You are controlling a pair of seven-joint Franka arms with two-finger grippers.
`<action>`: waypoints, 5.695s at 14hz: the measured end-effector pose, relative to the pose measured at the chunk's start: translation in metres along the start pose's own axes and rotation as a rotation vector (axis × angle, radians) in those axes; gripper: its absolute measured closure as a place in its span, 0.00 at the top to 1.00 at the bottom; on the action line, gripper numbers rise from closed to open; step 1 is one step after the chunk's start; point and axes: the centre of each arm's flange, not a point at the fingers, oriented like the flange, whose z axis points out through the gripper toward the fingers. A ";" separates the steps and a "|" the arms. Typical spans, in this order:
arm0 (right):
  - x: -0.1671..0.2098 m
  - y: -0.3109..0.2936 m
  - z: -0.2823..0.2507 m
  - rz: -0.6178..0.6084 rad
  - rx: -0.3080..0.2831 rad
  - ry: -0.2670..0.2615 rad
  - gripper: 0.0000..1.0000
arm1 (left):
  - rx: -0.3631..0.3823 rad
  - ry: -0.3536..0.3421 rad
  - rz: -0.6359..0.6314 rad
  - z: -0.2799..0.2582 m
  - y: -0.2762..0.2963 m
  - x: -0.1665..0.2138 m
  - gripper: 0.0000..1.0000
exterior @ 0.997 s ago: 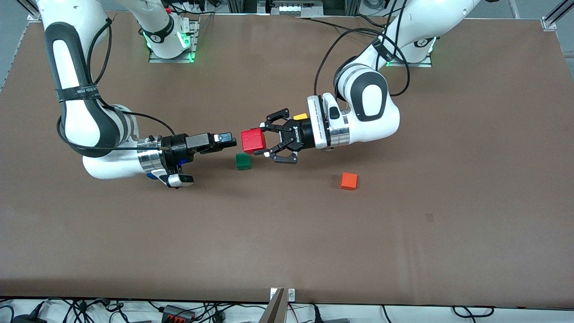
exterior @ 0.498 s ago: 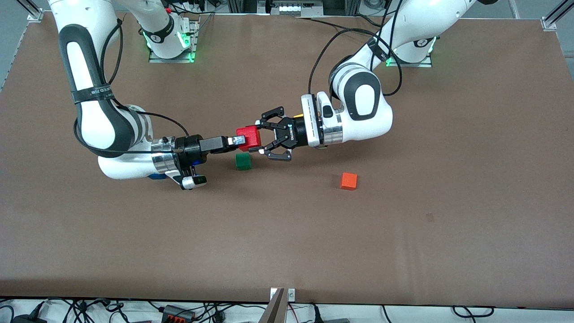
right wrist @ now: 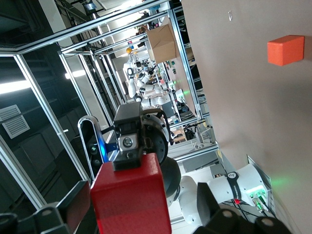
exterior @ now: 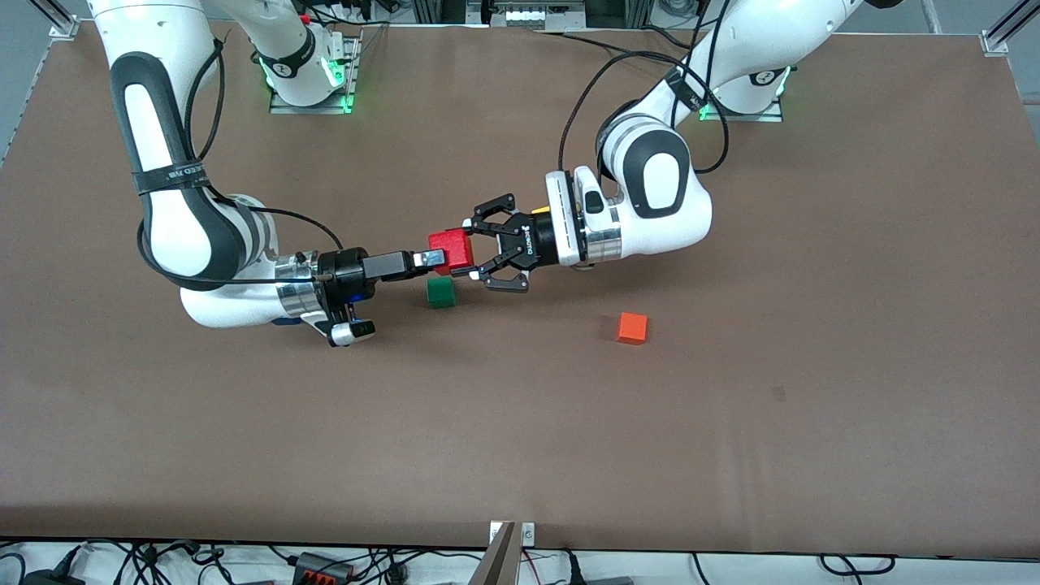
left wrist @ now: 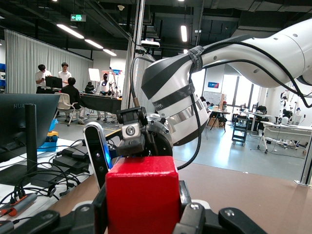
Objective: Pass red block to right arm, stack on blue
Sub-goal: 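Carry the red cube toward the right gripper and close the right gripper, then open the left gripper and withdraw it while the right gripper holds, then move the red cube over the blue cube with the right gripper, then lower the red cube onto the blue cube and open the right gripper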
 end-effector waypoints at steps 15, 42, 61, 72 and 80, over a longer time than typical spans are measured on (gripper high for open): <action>0.000 -0.009 0.002 -0.028 0.014 -0.009 0.56 | 0.019 0.007 0.001 -0.004 -0.007 0.004 0.76; -0.026 0.027 -0.232 -0.013 -1.508 -0.017 0.56 | -0.326 -1.242 -0.175 -0.148 -0.056 -0.009 1.00; -0.057 0.111 -0.196 -0.065 -1.601 0.394 0.56 | 1.049 -1.427 -0.984 -0.346 -0.153 0.092 1.00; -0.057 0.112 -0.196 -0.074 -1.612 0.391 0.56 | 1.152 -1.232 -0.921 -0.409 -0.045 0.218 1.00; -0.057 0.123 -0.196 -0.065 -1.615 0.379 0.56 | 1.097 -1.273 -0.876 -0.412 -0.047 0.206 1.00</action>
